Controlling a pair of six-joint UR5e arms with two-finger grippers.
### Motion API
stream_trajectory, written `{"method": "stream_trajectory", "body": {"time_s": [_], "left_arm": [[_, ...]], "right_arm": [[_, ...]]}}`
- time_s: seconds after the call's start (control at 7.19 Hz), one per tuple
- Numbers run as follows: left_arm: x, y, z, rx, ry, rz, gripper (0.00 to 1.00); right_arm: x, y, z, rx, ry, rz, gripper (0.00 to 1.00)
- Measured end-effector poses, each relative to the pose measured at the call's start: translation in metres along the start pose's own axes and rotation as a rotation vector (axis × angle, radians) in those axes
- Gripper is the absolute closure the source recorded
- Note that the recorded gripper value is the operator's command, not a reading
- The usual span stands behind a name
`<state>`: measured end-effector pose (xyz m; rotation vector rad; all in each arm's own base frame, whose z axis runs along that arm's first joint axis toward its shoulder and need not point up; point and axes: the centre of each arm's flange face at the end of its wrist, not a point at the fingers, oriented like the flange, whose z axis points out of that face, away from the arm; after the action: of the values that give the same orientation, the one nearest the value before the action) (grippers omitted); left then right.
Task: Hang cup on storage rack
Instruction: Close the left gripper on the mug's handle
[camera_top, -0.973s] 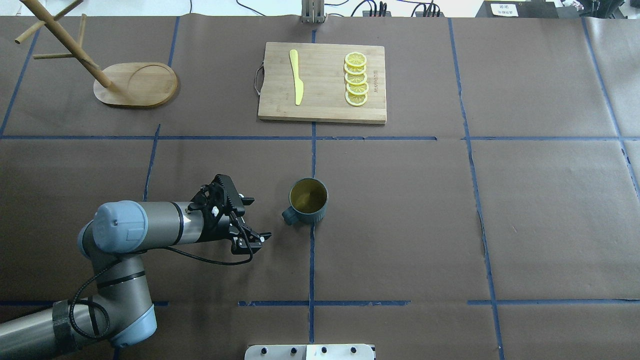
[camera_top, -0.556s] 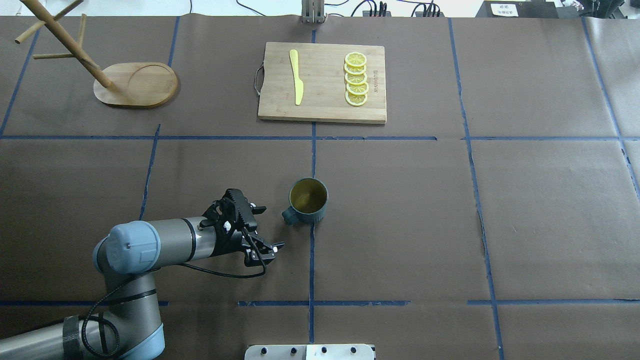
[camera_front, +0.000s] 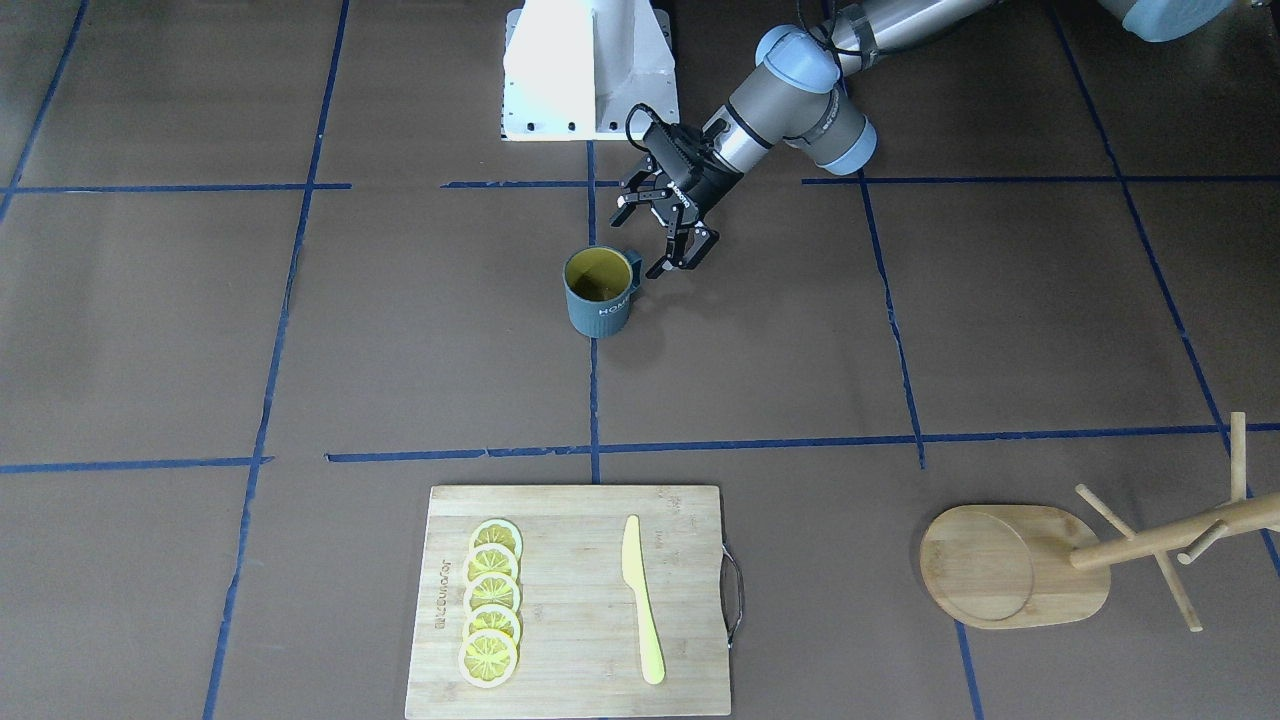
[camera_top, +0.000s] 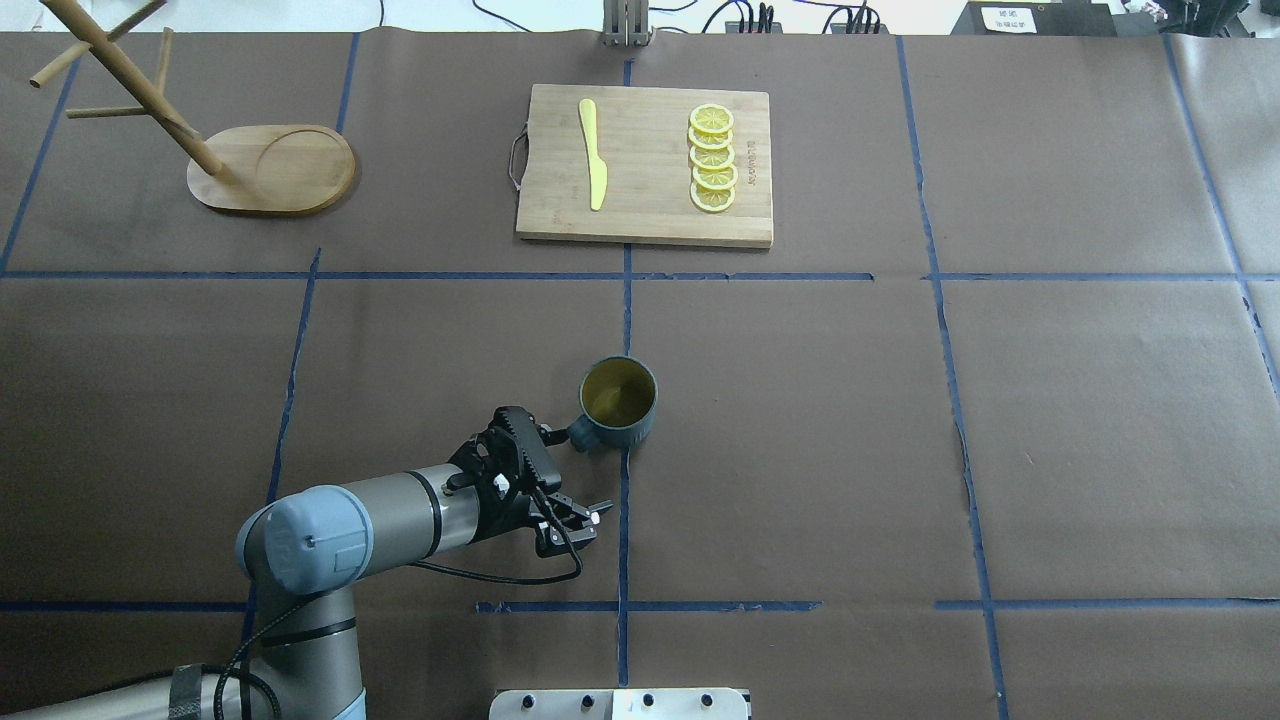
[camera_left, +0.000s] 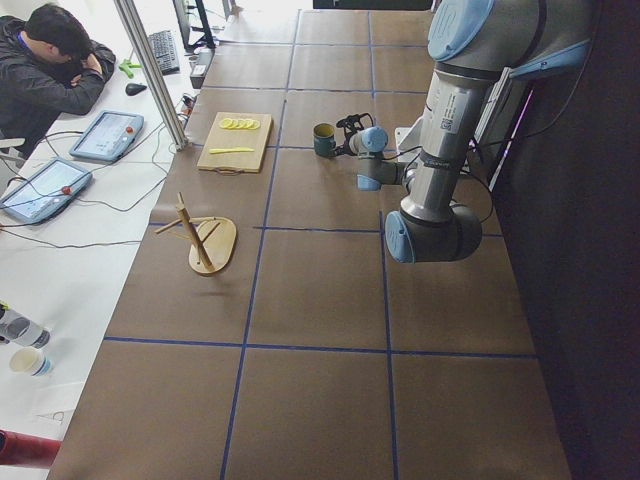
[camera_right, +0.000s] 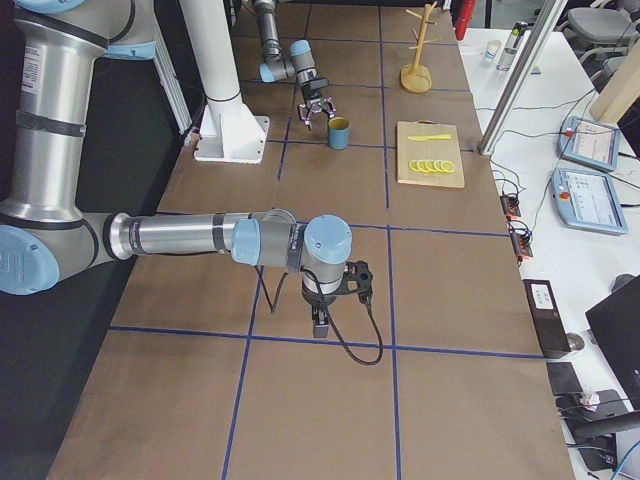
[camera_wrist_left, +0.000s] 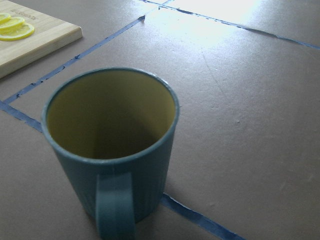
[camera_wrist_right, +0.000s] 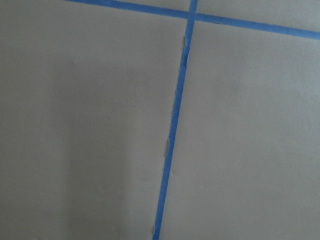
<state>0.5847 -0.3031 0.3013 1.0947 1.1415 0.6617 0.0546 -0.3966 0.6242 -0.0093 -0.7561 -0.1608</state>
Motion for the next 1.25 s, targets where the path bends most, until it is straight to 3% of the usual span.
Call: {"method": "stream_trajectory", "body": {"time_s": [0.83, 1.25], "left_arm": [[-0.011, -0.008, 0.007, 0.045, -0.112, 0.001, 0.05], [-0.013, -0.008, 0.007, 0.048, -0.132, 0.001, 0.11]], "right_arm": [[0.000, -0.001, 0.000, 0.001, 0.000, -0.001, 0.00], [0.000, -0.001, 0.000, 0.001, 0.000, -0.002, 0.00]]}}
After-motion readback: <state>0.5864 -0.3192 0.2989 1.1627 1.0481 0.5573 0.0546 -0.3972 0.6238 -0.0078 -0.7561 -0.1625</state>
